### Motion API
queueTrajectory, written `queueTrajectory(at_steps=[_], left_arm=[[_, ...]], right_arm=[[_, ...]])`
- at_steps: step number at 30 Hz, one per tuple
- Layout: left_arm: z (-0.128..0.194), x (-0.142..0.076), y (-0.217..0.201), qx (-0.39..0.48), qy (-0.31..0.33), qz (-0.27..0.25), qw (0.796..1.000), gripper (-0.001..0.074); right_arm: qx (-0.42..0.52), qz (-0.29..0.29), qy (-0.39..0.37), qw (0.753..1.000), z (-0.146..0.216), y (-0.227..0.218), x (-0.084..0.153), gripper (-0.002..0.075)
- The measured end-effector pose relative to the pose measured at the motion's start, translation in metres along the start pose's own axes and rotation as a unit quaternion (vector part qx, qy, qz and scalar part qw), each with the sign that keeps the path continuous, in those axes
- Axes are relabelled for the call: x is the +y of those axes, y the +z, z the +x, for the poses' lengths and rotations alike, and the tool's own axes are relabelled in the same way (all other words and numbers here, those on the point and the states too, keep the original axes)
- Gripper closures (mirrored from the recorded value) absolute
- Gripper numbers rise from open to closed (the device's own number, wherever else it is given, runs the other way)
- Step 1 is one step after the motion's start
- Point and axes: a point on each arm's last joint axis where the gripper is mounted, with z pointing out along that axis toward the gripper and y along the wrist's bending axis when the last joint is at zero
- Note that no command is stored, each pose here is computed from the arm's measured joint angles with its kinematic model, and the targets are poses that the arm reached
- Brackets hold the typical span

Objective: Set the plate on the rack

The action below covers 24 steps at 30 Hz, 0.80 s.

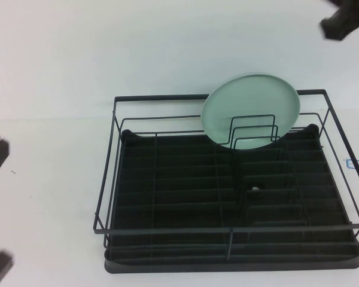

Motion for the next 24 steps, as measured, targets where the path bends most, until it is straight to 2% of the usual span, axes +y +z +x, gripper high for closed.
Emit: queueTrajectory(at_steps=[4, 8, 19, 24], left_arm=[[-0.002, -0.005, -0.018, -0.002, 0.014, 0.025, 1.000, 0.0734], [0.003, -0.012, -0.034, 0.006, 0.028, 0.051, 0.998, 0.0734], [0.029, -0.022, -0.067, -0.038, 0.034, 0.032, 0.998, 0.0734], [0.045, -0.028, -0.065, -0.023, 0.033, 0.038, 0.998, 0.0735]], right_arm=[[-0.021, -0.017, 0.016, 1.000, -0.017, -0.036, 0.011, 0.0703], [-0.020, -0.013, 0.033, 0.999, -0.008, -0.062, 0.026, 0.0705], [0.029, -0.018, 0.094, 0.995, 0.079, -0.124, 0.097, 0.0705], [0.021, -0.009, 0.112, 0.993, 0.106, -0.149, 0.123, 0.0705]])
